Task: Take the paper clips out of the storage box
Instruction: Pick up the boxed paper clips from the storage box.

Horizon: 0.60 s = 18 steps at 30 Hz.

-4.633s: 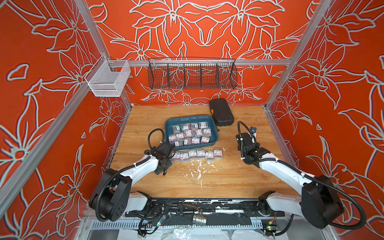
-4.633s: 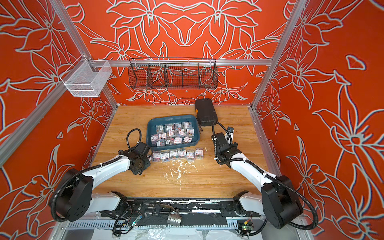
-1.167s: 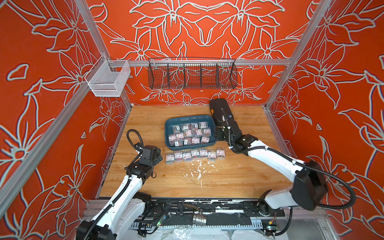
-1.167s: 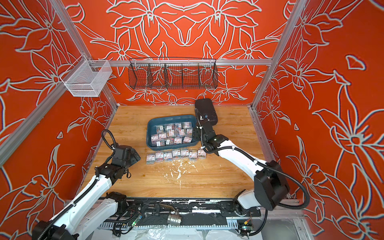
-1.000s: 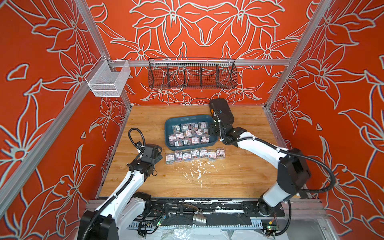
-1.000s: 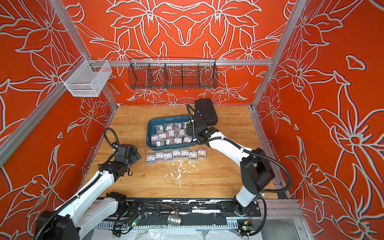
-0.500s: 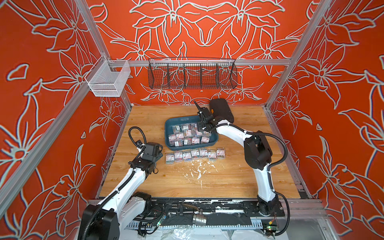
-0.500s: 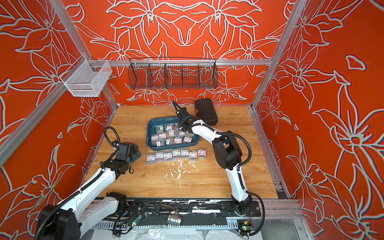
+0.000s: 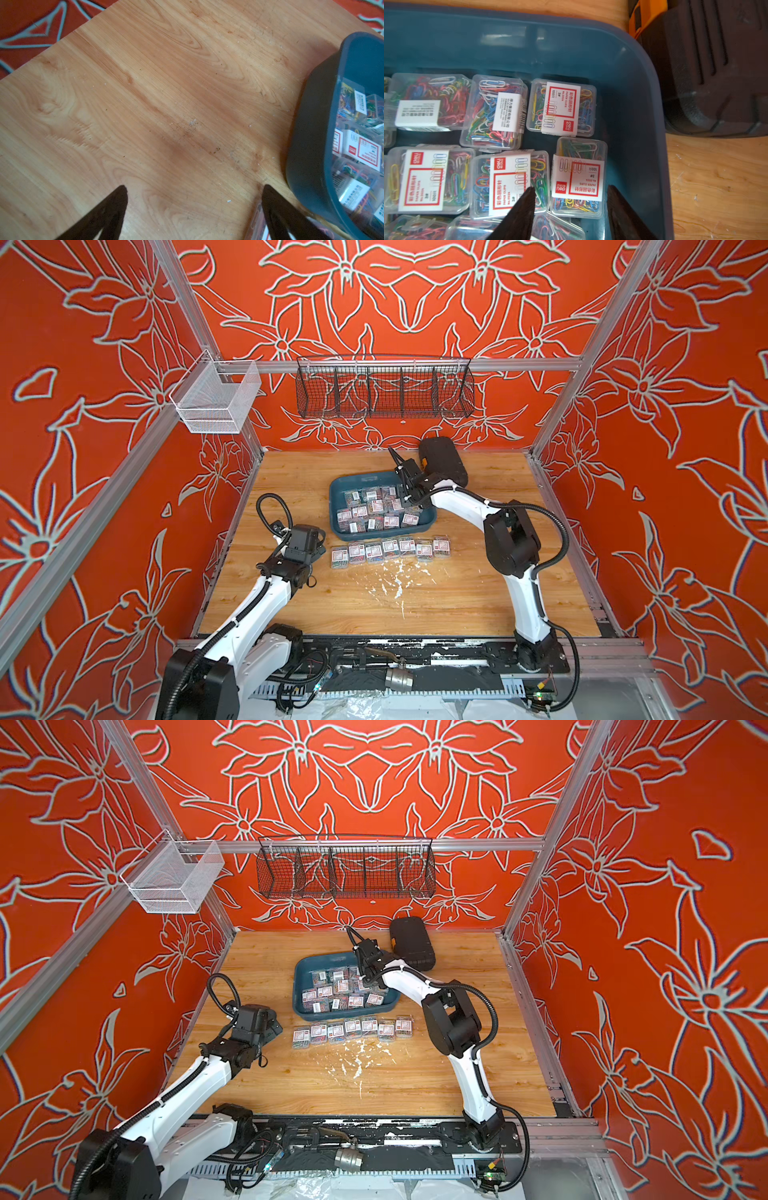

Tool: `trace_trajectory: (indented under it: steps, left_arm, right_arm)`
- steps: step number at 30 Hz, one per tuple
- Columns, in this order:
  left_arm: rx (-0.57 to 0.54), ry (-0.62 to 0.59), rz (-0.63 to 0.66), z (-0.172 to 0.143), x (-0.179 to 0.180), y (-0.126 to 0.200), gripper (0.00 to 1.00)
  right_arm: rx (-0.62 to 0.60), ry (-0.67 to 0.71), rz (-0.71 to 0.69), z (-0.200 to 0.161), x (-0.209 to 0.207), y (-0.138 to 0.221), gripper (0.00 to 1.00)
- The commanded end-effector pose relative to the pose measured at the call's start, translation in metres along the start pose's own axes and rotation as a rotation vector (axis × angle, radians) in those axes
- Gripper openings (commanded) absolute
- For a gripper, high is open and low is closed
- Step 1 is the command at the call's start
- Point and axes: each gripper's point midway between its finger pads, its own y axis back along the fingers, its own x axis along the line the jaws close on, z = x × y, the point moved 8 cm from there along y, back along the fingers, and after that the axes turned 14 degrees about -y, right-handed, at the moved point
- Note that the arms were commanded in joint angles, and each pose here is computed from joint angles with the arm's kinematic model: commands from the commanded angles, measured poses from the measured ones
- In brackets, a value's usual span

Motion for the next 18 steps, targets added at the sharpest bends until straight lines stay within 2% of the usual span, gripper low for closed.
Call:
trace_trajectory:
  steps: [1,18]
  left_arm:
    - [-0.014,0.022,0.019,-0.001,0.004,0.001,0.98]
    - [-0.022,0.030,0.018,-0.002,0.006,0.001,0.98]
  right_arm:
    - [0.066,-0.020,-0.046,-0.015,-0.010,-0.019,0.57]
    - [0.184,-0.063,-0.040,-0.026,-0.020,-0.059,0.63]
